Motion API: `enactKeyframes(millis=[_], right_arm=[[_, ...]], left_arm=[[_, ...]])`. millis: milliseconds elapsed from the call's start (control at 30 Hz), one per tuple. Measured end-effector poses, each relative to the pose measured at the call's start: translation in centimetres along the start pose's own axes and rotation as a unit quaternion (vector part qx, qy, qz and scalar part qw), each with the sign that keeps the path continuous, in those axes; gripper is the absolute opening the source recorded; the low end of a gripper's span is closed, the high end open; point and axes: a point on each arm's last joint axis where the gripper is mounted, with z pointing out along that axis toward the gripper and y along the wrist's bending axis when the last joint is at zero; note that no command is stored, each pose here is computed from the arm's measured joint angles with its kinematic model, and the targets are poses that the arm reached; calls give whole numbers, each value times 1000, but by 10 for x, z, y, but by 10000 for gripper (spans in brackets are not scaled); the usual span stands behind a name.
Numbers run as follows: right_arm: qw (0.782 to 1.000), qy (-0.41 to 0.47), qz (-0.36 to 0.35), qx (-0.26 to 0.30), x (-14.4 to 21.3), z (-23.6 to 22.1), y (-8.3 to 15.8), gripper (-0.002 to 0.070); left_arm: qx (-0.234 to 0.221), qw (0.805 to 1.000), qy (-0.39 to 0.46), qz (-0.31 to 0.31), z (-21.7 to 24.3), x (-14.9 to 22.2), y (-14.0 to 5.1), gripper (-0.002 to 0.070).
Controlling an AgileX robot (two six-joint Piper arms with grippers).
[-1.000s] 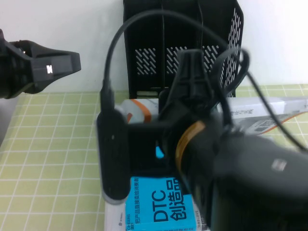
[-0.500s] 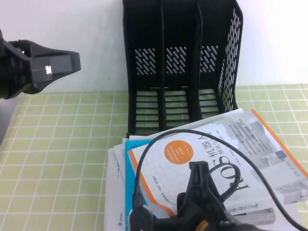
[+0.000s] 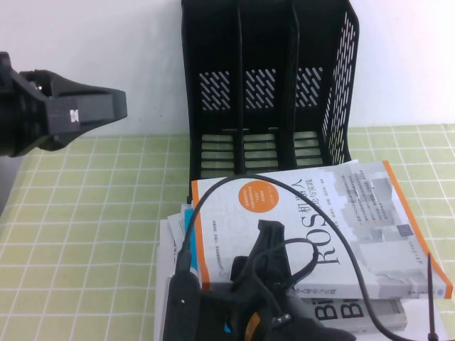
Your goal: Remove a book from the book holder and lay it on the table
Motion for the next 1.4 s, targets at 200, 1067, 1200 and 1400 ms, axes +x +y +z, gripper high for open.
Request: enactKeyframes(millis=[200,1067,1200,1400], right_arm=[[998,15,26,-48,0,-8,-1,433],[956,-221,152,-118,57,-189,-118,1],[952,-202,220,-75,93,-182,-110,0],[926,-187,329,2,156,-166,-88,-1]], left_arm=[[2,1000,2,0,0,0,0,-3],[29,993,-57,102,-71,71,-66,-3],[35,992,-78,90,-83,122,-72,-3],[-67,990,-86,90,-88,165,-53,-3]])
